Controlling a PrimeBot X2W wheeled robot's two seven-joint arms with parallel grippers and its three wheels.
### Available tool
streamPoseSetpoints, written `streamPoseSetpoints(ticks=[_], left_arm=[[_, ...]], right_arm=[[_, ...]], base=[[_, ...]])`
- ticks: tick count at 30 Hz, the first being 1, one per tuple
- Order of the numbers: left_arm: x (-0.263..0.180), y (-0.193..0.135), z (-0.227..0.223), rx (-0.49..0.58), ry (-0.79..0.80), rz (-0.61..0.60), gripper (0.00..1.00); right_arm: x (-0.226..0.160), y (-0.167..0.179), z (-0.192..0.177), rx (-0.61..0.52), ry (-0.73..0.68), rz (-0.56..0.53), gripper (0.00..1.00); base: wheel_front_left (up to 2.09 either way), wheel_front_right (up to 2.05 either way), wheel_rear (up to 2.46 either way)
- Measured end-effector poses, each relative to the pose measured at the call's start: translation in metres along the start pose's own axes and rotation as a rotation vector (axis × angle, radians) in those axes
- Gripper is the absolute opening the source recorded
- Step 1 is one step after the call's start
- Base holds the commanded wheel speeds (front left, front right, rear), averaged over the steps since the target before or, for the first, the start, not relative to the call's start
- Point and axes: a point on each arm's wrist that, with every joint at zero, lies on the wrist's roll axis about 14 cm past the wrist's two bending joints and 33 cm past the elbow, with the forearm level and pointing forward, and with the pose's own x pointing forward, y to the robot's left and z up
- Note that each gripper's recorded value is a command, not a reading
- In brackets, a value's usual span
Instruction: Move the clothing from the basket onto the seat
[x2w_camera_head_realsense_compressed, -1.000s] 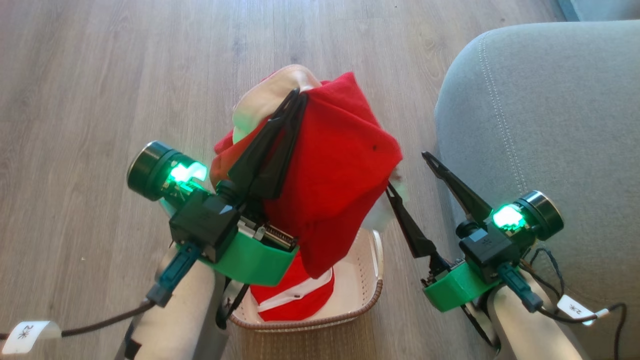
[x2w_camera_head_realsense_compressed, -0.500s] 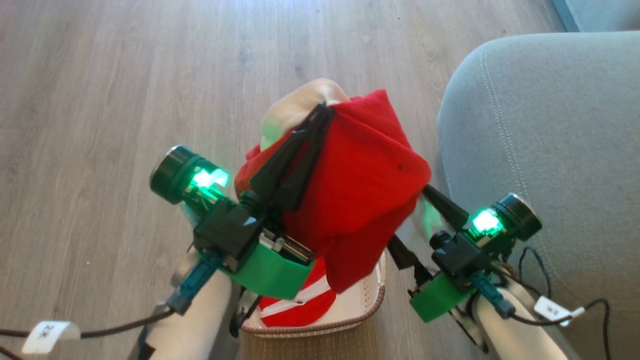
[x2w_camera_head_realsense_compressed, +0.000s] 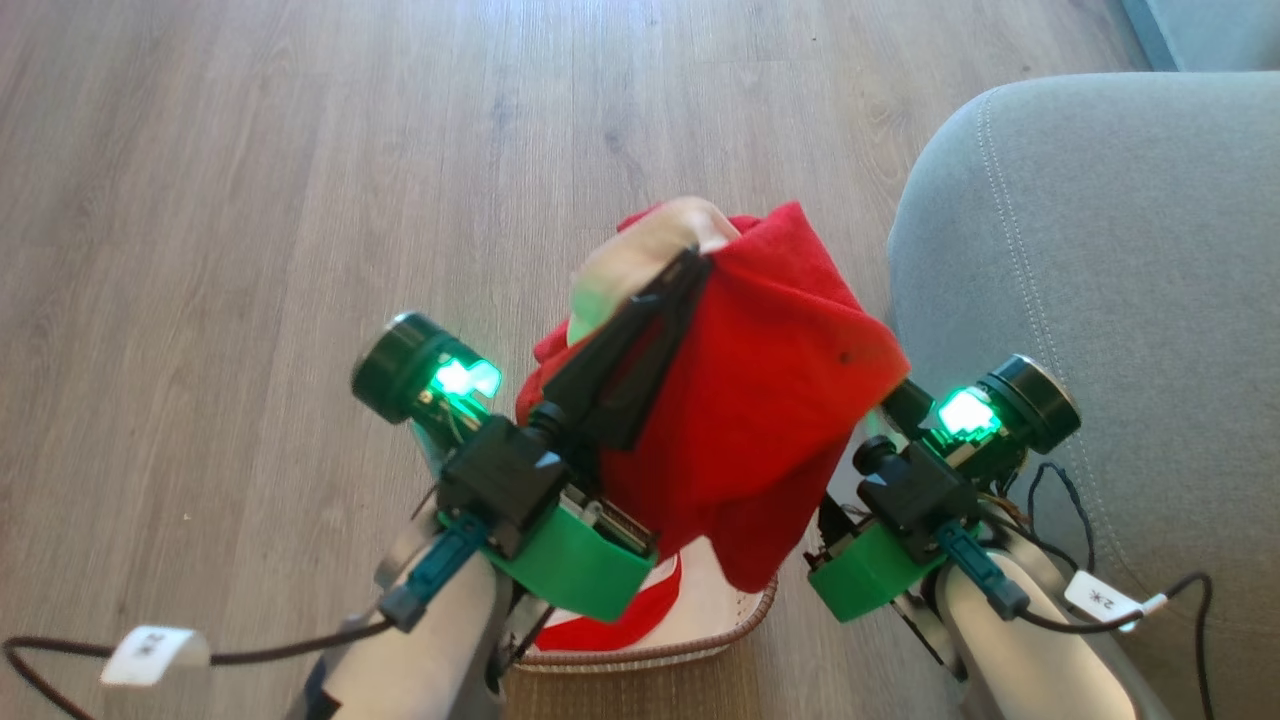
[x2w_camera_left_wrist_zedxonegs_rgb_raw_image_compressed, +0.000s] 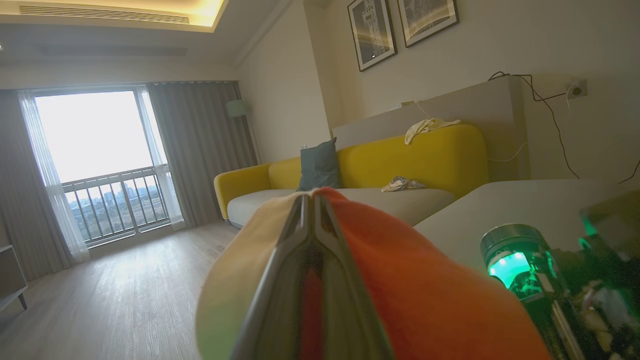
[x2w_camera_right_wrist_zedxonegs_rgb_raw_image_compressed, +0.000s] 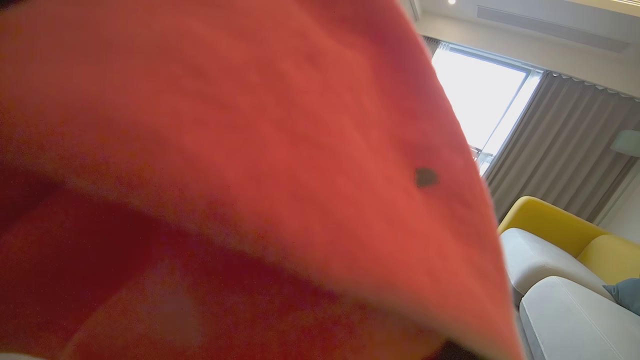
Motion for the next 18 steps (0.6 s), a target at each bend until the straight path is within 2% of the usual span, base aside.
streamPoseSetpoints(ticks=[6,7,8,9,10,18], left_arm=[[-0.008,-0.008,-0.019,-0.022,0.062,-0.020,0.00],[-0.008,-0.008,-0.020,-0.021,0.066,-0.019,0.00],[-0.008,-0.008,-0.020,-0.021,0.069,-0.019,0.00],[-0.009,-0.009,-0.021,-0.022,0.072,-0.022,0.00],[-0.009,-0.009,-0.021,-0.022,0.073,-0.023,0.00],[-0.011,-0.005,-0.025,-0.026,0.085,-0.012,0.00]], right_arm=[[0.008,0.001,0.009,0.023,-0.033,-0.004,1.00],[0.009,0.001,0.010,0.041,-0.037,-0.009,0.74],[0.010,0.001,0.010,0.063,-0.037,-0.016,0.14],[0.010,0.000,0.009,0.080,-0.035,-0.021,0.14],[0.010,0.000,0.008,0.093,-0.033,-0.026,0.00],[0.014,-0.002,0.008,0.128,-0.044,-0.041,0.00]], base=[[0.00,0.00,0.00],[0.00,0.00,0.00],[0.00,0.00,0.00],[0.00,0.00,0.00],[0.00,0.00,0.00],[0.00,0.00,0.00]])
